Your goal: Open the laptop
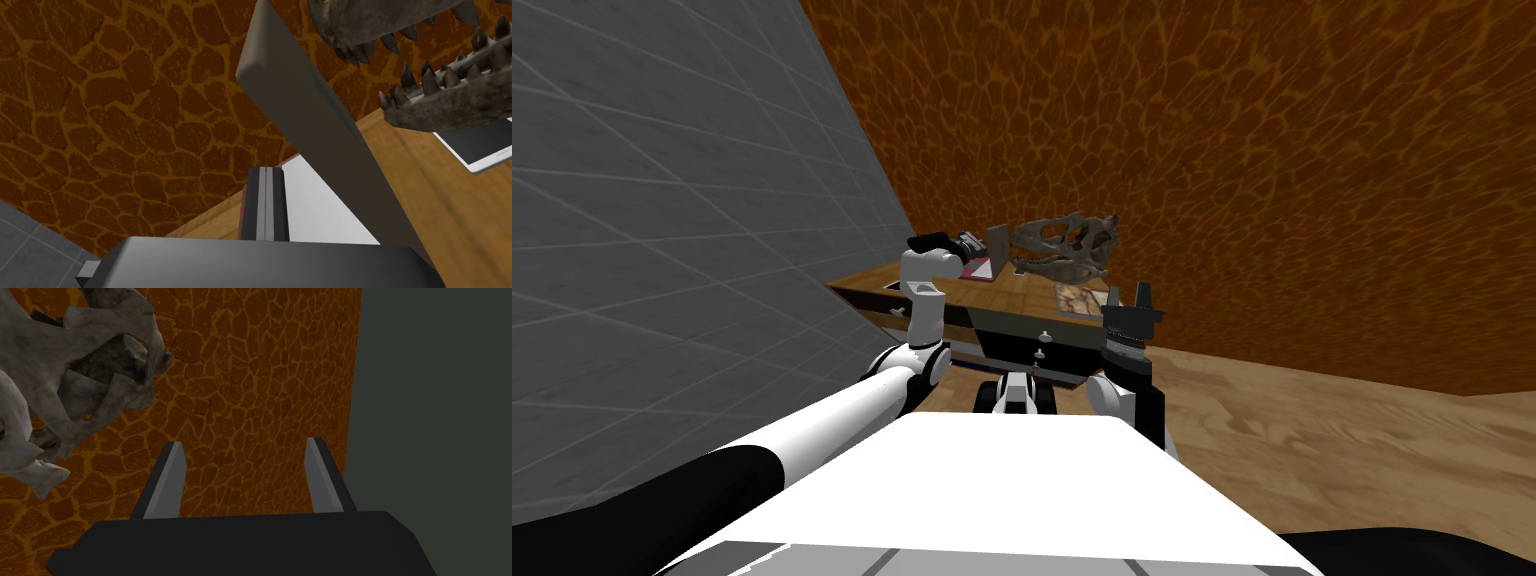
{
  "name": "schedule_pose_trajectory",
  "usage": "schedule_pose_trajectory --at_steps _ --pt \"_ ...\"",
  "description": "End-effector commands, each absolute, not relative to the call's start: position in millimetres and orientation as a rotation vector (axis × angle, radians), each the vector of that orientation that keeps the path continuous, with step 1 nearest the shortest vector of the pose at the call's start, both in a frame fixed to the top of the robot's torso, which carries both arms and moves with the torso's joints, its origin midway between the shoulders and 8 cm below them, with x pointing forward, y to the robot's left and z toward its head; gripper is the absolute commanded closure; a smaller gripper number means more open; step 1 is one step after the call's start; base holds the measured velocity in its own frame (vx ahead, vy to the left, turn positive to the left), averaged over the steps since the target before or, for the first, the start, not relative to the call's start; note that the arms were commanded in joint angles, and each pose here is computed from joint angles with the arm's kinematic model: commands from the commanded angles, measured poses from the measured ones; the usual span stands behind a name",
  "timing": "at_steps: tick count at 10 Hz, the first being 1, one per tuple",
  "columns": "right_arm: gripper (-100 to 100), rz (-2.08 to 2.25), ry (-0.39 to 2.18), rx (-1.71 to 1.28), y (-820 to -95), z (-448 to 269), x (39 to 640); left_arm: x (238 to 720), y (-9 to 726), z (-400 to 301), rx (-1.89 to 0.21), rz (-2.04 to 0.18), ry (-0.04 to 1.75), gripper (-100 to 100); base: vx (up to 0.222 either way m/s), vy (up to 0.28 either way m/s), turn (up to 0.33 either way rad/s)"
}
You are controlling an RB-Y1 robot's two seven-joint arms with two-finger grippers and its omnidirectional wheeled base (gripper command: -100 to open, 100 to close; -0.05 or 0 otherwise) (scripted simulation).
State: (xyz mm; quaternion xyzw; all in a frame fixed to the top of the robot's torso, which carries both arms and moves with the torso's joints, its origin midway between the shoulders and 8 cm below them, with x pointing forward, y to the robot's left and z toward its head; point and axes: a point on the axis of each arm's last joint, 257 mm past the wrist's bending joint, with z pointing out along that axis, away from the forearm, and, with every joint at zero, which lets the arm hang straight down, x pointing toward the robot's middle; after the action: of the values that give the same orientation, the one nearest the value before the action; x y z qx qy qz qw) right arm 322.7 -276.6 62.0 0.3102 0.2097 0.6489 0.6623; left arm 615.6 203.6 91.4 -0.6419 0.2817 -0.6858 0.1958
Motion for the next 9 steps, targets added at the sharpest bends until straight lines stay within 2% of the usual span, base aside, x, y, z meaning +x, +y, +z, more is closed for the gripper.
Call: schedule_pose_trajectory --at_steps 1,6,7,9 --pt "0 1.467 0.474 0.701 -276.6 62.0 322.7 615.5 203.7 91.3 -1.798 -1.921 0.789 100 -0.005 -0.009 0.027" --pt "0 1.467 0.474 0.701 -276.6 62.0 322.7 615.5 203.7 91.4 -1.798 -1.921 0.789 100 0.001 0.007 -0.004" --pt "0 1.467 0.474 0.701 -276.6 62.0 322.7 613.2 204.7 94.1 -1.784 -1.913 0.794 -100 -0.116 -0.046 -0.057" --pt "0 1.467 0.474 0.701 -276.5 62.0 322.8 608.2 206.7 100.9 -1.759 -1.903 0.800 -100 -0.186 -0.131 -0.088"
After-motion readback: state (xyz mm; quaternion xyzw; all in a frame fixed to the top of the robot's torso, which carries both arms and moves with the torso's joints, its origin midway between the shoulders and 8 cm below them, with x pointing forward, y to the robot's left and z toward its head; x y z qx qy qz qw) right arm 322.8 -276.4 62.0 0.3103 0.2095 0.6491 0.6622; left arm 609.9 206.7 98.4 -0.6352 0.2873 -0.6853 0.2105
